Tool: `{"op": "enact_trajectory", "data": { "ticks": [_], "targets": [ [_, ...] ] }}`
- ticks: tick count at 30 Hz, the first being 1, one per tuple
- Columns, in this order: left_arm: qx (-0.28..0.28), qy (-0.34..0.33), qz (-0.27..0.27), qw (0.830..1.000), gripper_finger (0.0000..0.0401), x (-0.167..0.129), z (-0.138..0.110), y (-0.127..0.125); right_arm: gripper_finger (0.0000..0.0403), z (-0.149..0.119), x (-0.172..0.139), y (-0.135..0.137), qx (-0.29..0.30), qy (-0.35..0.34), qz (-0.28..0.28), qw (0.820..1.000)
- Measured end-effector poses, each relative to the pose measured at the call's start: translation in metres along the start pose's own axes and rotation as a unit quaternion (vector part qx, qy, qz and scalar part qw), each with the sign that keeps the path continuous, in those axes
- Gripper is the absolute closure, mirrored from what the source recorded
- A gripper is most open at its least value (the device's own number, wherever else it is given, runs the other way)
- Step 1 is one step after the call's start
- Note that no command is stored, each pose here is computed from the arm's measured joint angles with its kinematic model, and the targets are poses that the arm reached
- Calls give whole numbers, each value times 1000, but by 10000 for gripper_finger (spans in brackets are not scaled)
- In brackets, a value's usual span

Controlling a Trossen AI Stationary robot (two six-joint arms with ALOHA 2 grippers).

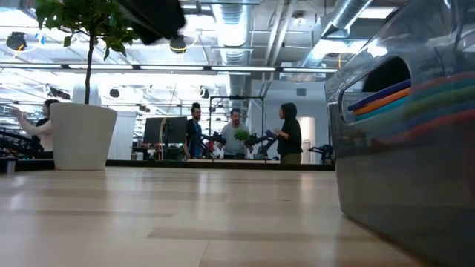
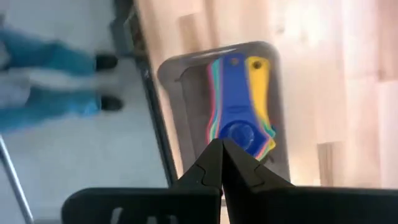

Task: Nest measuring cups in basket
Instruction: Return to Home Position

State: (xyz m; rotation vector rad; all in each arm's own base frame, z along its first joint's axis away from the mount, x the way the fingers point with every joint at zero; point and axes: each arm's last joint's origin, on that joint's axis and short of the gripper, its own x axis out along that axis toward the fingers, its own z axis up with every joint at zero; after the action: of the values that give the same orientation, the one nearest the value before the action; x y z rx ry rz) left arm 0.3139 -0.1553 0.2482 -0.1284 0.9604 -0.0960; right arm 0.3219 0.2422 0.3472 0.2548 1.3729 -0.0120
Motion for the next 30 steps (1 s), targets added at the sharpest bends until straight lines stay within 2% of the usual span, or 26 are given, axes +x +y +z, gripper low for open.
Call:
{"op": "enact_trajectory", "data": {
  "ticks": [4,8,10,12,14,16,18,20,23,25,27,30],
  "targets": [
    [-27,30,-3,999,390,-49,-8,10,379,-2,-10,0,45,-26,-17,999],
    [-108,40,-13,993,390,-87,-18,16,368,-9,-12,6,-64,9,13,998],
    [-125,45,-21,991,390,-103,-22,20,364,-12,-17,8,-106,2,23,994],
    [-129,37,-26,991,390,-118,-25,24,361,-14,-25,10,-141,-41,15,989],
    [-136,23,-24,990,390,-133,-29,27,360,-17,-39,10,-195,-93,-1,976],
    [-121,-3,-25,992,390,-148,-38,23,359,-24,-60,8,-226,-135,11,965],
    [-94,-41,-15,995,390,-164,-54,15,359,-37,-89,3,-243,-179,34,953],
    [-66,-95,-9,993,390,-177,-76,10,360,-51,-119,0,-269,-239,52,932],
    [-27,-198,-38,979,390,-184,-108,5,360,-69,-151,-3,-328,-303,80,891],
    [-8,-244,-75,967,390,-179,-130,11,360,-75,-158,-4,-354,-316,85,876],
    [-11,-286,-130,949,390,-172,-145,21,359,-76,-155,-7,-350,-319,82,877],
    [-21,-341,-193,920,390,-155,-164,39,358,-70,-131,-10,-340,-319,77,882]
  ]
}}
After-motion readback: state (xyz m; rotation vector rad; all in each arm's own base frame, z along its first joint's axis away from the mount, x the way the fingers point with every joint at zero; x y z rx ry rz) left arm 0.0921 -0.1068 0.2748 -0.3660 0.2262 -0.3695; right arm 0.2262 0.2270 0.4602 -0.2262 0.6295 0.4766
